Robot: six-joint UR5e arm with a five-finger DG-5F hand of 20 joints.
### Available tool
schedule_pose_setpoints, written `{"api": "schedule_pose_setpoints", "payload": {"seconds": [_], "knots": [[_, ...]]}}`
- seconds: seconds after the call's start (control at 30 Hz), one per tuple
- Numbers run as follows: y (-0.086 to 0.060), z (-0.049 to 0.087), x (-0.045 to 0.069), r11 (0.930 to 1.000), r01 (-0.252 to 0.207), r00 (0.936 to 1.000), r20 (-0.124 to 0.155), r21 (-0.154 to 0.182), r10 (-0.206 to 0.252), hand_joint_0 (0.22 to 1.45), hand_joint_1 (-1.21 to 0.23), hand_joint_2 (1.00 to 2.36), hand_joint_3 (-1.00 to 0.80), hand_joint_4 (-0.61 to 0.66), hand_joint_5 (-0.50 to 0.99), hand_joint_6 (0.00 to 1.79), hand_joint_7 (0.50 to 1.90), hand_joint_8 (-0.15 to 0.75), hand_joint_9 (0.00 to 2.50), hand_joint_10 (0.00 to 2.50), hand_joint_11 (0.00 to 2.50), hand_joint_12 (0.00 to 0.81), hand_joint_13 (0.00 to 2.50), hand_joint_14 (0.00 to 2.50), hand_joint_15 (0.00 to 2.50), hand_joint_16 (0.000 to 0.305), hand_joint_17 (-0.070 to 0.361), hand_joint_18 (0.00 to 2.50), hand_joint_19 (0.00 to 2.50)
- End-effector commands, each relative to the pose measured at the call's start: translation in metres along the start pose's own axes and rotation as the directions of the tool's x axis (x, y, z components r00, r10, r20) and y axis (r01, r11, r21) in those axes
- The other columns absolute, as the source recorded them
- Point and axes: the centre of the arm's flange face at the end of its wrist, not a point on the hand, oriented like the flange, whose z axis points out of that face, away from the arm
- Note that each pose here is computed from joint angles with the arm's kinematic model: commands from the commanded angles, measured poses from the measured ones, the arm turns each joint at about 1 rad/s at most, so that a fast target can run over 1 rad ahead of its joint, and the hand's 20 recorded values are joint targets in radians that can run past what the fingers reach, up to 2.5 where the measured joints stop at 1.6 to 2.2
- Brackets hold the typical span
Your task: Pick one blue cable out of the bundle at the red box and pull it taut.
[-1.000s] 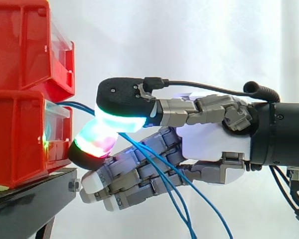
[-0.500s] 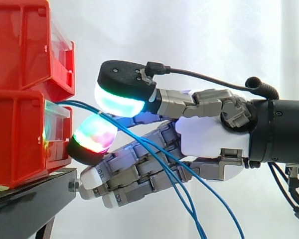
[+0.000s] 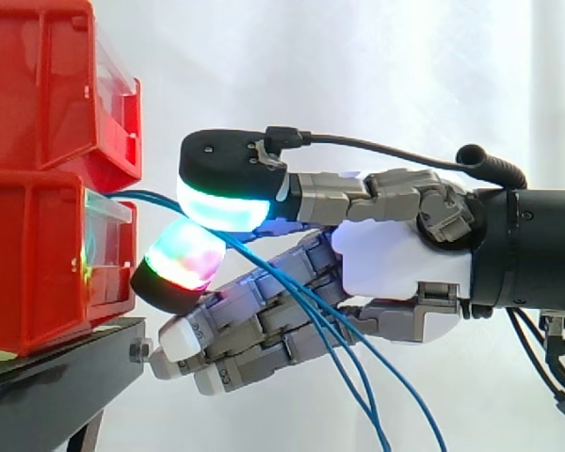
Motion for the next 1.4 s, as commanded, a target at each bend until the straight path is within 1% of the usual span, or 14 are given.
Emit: {"api": "schedule_pose_setpoints", "payload": {"seconds": [0.0,0.5,0.7,0.83,0.87,0.9,0.93,0.97,1.03,1.13,1.27,1.3,1.33,1.37], "knots": [[0.0,0.0,0.001,1.0,-0.001,1.0,0.0,-0.002,0.001,0.58,-0.65,1.02,-0.18,0.31,-0.14,0.68,1.28,0.357,0.8,0.02,0.54,0.416,0.47,0.0,0.09,0.069,0.155,0.4,0.12],[0.0,-0.001,-0.001,1.0,0.001,1.0,-0.002,0.007,-0.001,0.58,-0.69,1.02,-0.18,0.32,-0.15,0.7,1.25,0.349,0.8,0.02,0.57,0.416,0.49,0.0,0.09,0.068,0.154,0.42,0.12],[0.001,-0.001,-0.001,0.9999,-0.014,0.9999,-0.007,0.009,0.014,0.59,-0.69,1.02,-0.19,0.32,-0.15,0.7,1.25,0.354,0.83,0.02,0.66,0.416,0.5,0.0,0.1,0.068,0.154,0.43,0.12],[0.0,-0.004,-0.002,0.9987,-0.02,0.9996,-0.019,0.047,0.02,0.59,-0.69,1.02,-0.19,0.32,-0.15,0.7,1.26,0.353,0.85,0.02,0.71,0.419,0.5,0.0,0.11,0.069,0.154,0.43,0.12],[0.005,-0.005,-0.004,0.998,-0.018,0.9995,-0.023,0.06,0.019,0.59,-0.69,1.02,-0.19,0.32,-0.15,0.7,1.25,0.356,0.86,0.02,0.72,0.419,0.5,0.0,0.11,0.068,0.154,0.43,0.12],[0.005,-0.007,-0.005,0.9963,-0.011,0.9994,-0.032,0.086,0.013,0.59,-0.69,1.02,-0.19,0.31,-0.15,0.7,1.25,0.353,0.86,0.02,0.72,0.42,0.5,0.0,0.11,0.068,0.154,0.43,0.12],[0.006,-0.008,-0.006,0.9958,-0.01,0.9993,-0.035,0.091,0.013,0.59,-0.69,1.02,-0.19,0.32,-0.15,0.7,1.25,0.353,0.86,0.02,0.75,0.419,0.5,0.0,0.11,0.068,0.154,0.43,0.12],[0.009,-0.011,-0.008,0.9937,-0.003,0.9993,-0.037,0.112,0.007,0.59,-0.69,1.02,-0.19,0.32,-0.15,0.7,1.25,0.354,0.87,0.02,0.76,0.419,0.51,0.0,0.11,0.069,0.154,0.44,0.12],[0.015,-0.012,-0.011,0.993,0.0,0.9993,-0.037,0.118,0.005,0.59,-0.69,1.02,-0.19,0.32,-0.15,0.7,1.25,0.351,0.87,0.02,0.81,0.419,0.51,0.0,0.11,0.069,0.154,0.44,0.12],[0.019,-0.013,-0.013,0.9926,0.002,0.9992,-0.04,0.121,0.003,0.59,-0.69,1.02,-0.19,0.31,-0.15,0.7,1.25,0.354,0.9,0.02,0.89,0.42,0.51,0.0,0.12,0.069,0.154,0.44,0.12],[0.023,-0.015,-0.015,0.9926,0.002,0.999,-0.044,0.122,0.003,0.59,-0.69,1.02,-0.2,0.31,-0.16,0.7,1.24,0.343,0.95,0.02,1.08,0.421,0.52,0.0,0.14,0.069,0.154,0.45,0.12],[0.029,-0.017,-0.018,0.9917,0.009,0.9989,-0.046,0.128,-0.003,0.59,-0.69,1.02,-0.19,0.31,-0.16,0.71,1.23,0.346,0.95,0.02,1.08,0.421,0.52,0.0,0.14,0.069,0.154,0.44,0.12],[0.028,-0.017,-0.018,0.9914,0.01,0.9989,-0.047,0.131,-0.004,0.59,-0.69,1.02,-0.19,0.31,-0.16,0.71,1.24,0.345,0.95,0.02,1.1,0.421,0.52,0.01,0.14,0.068,0.154,0.45,0.13],[0.035,-0.018,-0.02,0.9917,0.009,0.9989,-0.046,0.128,-0.003,0.59,-0.69,1.02,-0.19,0.31,-0.16,0.71,1.24,0.342,0.96,0.02,1.13,0.421,0.52,0.01,0.14,0.068,0.154,0.45,0.13]]}}
